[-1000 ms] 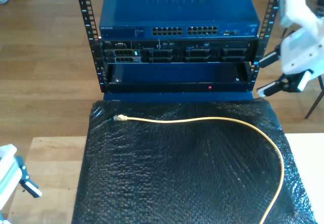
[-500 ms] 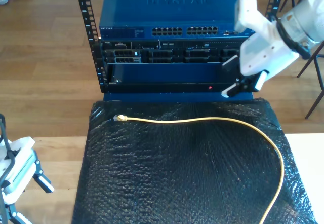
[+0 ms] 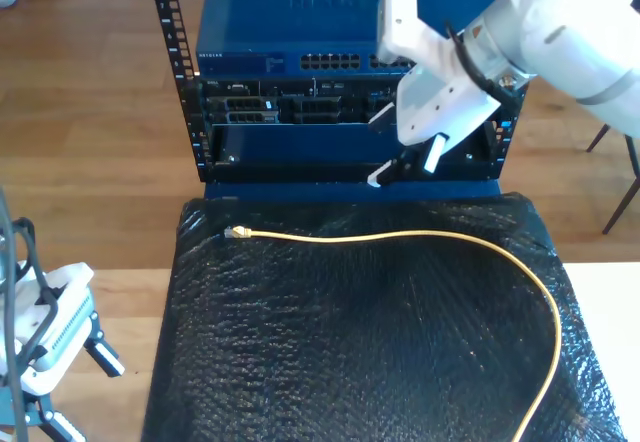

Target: Grab the cable and plug it in

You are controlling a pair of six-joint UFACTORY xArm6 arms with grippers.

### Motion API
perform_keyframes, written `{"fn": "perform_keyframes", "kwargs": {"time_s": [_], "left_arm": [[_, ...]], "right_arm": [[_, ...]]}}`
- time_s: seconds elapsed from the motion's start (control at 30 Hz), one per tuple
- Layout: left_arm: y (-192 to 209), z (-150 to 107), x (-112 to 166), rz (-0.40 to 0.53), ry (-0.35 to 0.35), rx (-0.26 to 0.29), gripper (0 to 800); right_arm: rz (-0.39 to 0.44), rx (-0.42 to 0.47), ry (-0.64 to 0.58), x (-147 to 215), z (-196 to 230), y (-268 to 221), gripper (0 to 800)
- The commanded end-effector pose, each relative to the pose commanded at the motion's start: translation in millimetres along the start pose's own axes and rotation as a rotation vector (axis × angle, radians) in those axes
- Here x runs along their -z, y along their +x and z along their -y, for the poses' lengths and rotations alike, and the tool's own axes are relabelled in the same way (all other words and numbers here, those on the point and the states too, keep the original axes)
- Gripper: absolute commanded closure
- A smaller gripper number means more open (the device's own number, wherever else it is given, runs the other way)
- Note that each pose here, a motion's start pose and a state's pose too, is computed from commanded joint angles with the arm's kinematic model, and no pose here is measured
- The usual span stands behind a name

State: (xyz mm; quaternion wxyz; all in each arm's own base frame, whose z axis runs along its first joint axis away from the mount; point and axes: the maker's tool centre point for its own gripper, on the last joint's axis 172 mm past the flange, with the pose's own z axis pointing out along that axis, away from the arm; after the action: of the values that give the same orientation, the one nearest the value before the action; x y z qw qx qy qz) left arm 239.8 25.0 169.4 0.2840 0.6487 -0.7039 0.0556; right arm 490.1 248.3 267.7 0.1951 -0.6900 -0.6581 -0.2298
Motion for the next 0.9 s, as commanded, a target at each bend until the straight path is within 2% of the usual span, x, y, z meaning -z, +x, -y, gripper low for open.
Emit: {"fn": "perform_keyframes", "kwargs": {"time_s": [0.23,0.5,0.9], "left_arm": [[-0.7,0.3,-2.6,-0.004,-0.008,0.009,0],[-2.3,7.2,4.0,0.011,0.013,0.003,0],[-3.5,17.6,5.9,0.016,0.008,0.002,0]], "right_arm": [[0.013,0.014,0.012,-29.2,-6.5,12.6,7],[0.042,0.047,0.036,-51.7,-6.0,41.0,7],[0.103,0.069,0.077,-90.9,-3.0,51.0,7]]}}
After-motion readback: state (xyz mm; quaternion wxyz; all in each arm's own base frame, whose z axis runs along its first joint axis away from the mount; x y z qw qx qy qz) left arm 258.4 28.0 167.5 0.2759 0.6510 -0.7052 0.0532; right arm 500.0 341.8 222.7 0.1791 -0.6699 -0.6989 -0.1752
